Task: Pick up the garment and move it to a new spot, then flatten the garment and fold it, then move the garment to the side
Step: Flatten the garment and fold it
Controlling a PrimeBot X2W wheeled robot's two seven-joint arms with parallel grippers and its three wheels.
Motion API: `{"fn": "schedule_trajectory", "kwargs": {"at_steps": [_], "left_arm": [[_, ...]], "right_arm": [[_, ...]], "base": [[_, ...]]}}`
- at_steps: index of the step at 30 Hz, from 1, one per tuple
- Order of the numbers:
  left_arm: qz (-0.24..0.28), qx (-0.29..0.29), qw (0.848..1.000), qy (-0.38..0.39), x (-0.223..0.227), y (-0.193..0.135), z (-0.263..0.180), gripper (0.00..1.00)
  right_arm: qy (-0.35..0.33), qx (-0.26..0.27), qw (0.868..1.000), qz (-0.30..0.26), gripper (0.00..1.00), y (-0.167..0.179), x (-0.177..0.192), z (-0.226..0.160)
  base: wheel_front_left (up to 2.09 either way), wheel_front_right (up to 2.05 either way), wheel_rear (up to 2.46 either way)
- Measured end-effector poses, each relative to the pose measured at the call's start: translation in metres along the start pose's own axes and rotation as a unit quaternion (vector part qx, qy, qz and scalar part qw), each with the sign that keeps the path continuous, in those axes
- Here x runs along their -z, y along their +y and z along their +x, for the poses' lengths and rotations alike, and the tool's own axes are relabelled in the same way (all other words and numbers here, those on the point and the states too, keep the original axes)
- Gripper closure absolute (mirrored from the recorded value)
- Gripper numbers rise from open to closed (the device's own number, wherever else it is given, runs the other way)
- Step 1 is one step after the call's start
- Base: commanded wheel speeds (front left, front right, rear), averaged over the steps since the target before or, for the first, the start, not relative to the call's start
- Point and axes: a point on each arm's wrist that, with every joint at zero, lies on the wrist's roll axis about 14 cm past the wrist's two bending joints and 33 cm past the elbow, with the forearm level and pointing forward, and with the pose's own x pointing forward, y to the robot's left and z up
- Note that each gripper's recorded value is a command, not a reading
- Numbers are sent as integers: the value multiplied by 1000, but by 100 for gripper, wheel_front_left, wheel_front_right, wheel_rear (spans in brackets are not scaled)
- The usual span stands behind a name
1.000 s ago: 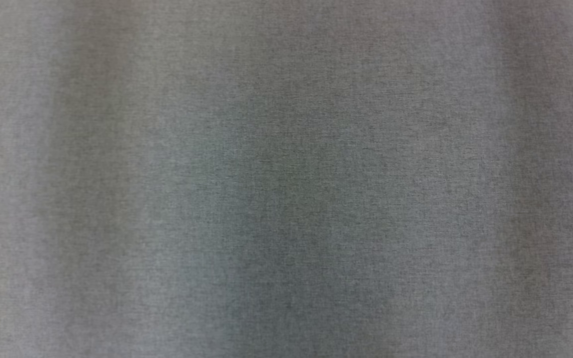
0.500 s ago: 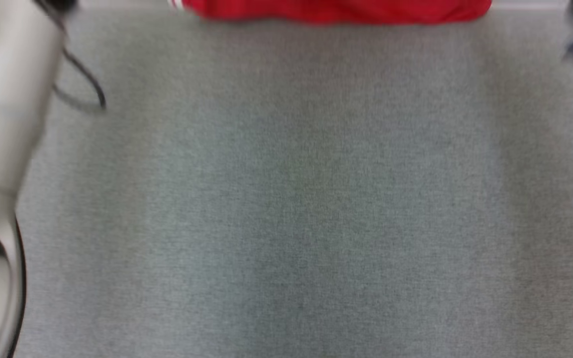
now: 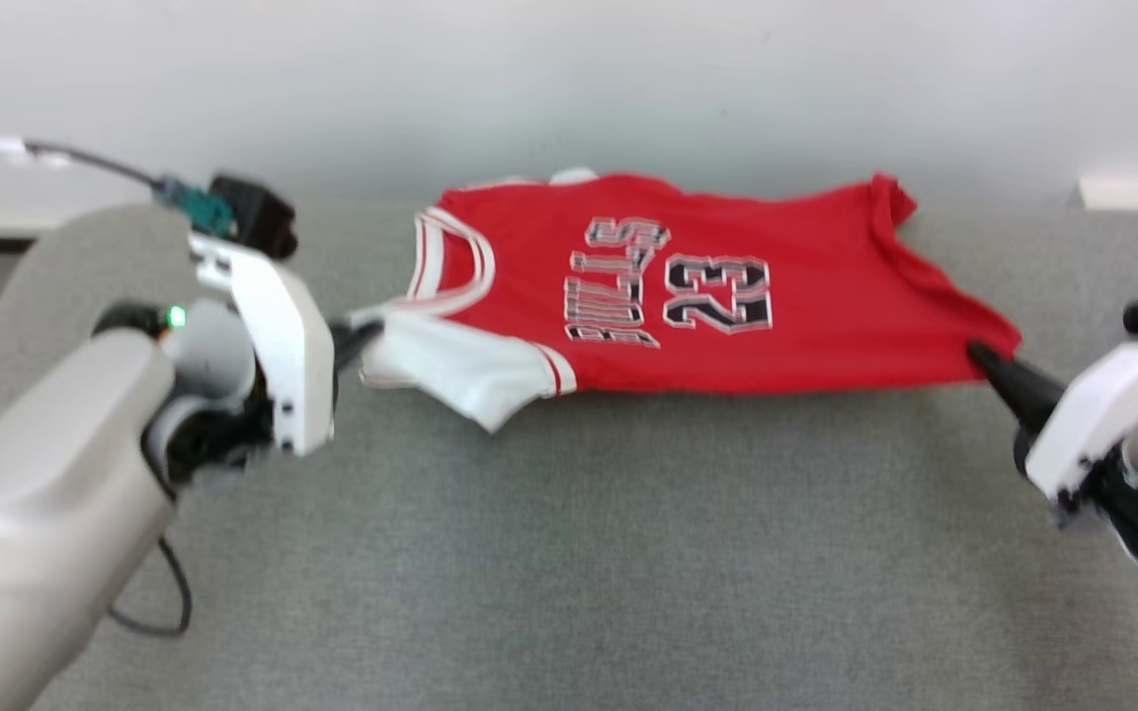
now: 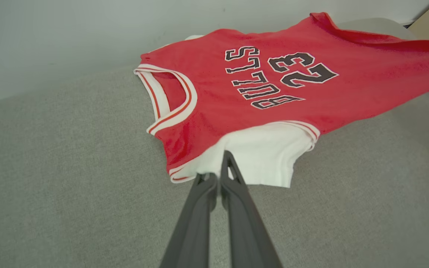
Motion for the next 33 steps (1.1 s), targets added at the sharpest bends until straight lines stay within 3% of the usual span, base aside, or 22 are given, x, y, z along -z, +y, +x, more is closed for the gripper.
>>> {"fn": "schedule_trajectory", "kwargs": {"at_steps": [8,18,25,33], "left_arm": [[-9,34,992,119,68,-41,-61,100],[-40,106,958,264,142,-99,-129,100],[-53,126,946,295,154,-116,-147,100],[-61,121,949,285,132,-105,-132,100]], "right_arm": [[70,25,997,-6,100,-14,45,-57],[198,20,980,8,100,-23,117,-114],[256,11,967,6,100,-25,135,-147],[271,4,962,5,100,-22,127,-151]], "base": [[0,0,0],[0,0,0],[0,0,0],[0,0,0]]}}
